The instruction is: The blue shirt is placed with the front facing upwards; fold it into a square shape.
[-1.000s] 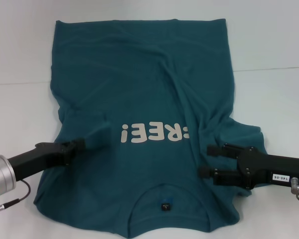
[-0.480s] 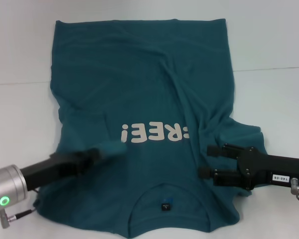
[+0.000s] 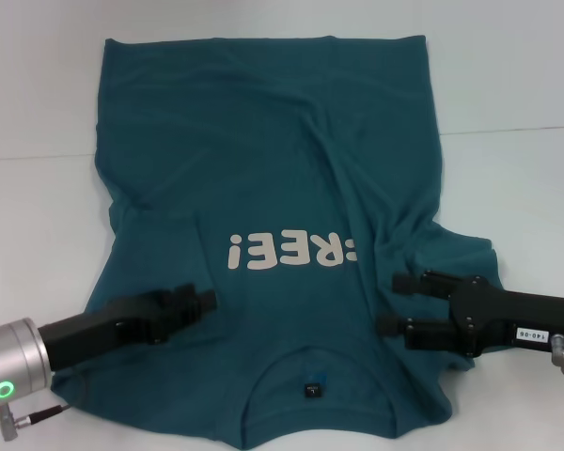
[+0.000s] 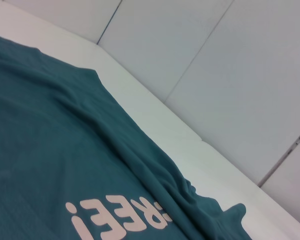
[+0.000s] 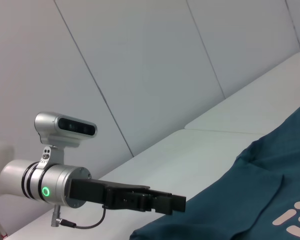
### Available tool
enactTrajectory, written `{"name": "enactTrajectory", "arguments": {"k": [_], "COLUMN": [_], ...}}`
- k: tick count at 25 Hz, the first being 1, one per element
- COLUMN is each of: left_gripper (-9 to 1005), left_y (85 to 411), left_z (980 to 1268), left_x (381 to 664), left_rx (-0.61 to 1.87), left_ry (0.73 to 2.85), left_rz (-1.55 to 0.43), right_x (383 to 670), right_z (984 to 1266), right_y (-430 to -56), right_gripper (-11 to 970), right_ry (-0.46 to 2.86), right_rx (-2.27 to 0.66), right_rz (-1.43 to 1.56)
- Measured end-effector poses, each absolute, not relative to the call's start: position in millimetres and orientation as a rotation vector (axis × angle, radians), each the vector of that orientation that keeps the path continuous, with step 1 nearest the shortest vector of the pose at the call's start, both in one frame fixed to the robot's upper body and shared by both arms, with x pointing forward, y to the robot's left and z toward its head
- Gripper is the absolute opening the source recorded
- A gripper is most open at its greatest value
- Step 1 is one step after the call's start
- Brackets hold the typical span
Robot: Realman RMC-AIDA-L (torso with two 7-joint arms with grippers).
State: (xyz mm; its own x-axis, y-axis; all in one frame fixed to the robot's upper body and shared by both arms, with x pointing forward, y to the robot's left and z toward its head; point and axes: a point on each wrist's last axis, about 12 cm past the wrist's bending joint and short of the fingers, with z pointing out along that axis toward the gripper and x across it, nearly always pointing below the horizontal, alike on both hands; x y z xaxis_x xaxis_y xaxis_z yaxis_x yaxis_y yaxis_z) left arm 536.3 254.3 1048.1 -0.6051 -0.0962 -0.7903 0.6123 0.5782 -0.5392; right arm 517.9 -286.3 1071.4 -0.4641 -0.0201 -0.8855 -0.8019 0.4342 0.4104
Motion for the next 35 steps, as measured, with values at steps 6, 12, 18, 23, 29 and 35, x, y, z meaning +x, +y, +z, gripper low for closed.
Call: {"name": "enactTrajectory", "arguments": {"k": [6, 12, 18, 23, 29, 35], "left_gripper": [612, 780, 886, 887, 887, 887], "left_y": [254, 255, 254, 251, 243, 238], "left_z": [1054, 1061, 1061, 1061, 1057, 1053], "left_x": [539, 542, 541, 534, 527, 525], "left_rx": [0.422, 0.445, 0.542, 0.630, 0.716, 0.724], "left_ry": [1.949, 1.919, 1.884, 1.834, 1.817, 1.823], "left_rz": [-1.091, -1.095, -1.039, -1.042, -1.064, -1.080], "right_x": [516, 511, 513, 526, 543, 560], "right_z": [1071, 1070, 1078, 1087, 1099, 1102], "right_y": [-294, -312, -339, -364, -388, -395], "right_gripper": [805, 803, 801, 799, 797, 795], "right_ry": [1.824, 1.848, 1.899, 2.039, 2.161, 2.272], "right_rx": [-0.681, -0.625, -0.504, -0.341, -0.105, 0.071], "right_rz": [1.111, 1.068, 1.001, 0.895, 0.833, 0.784]}}
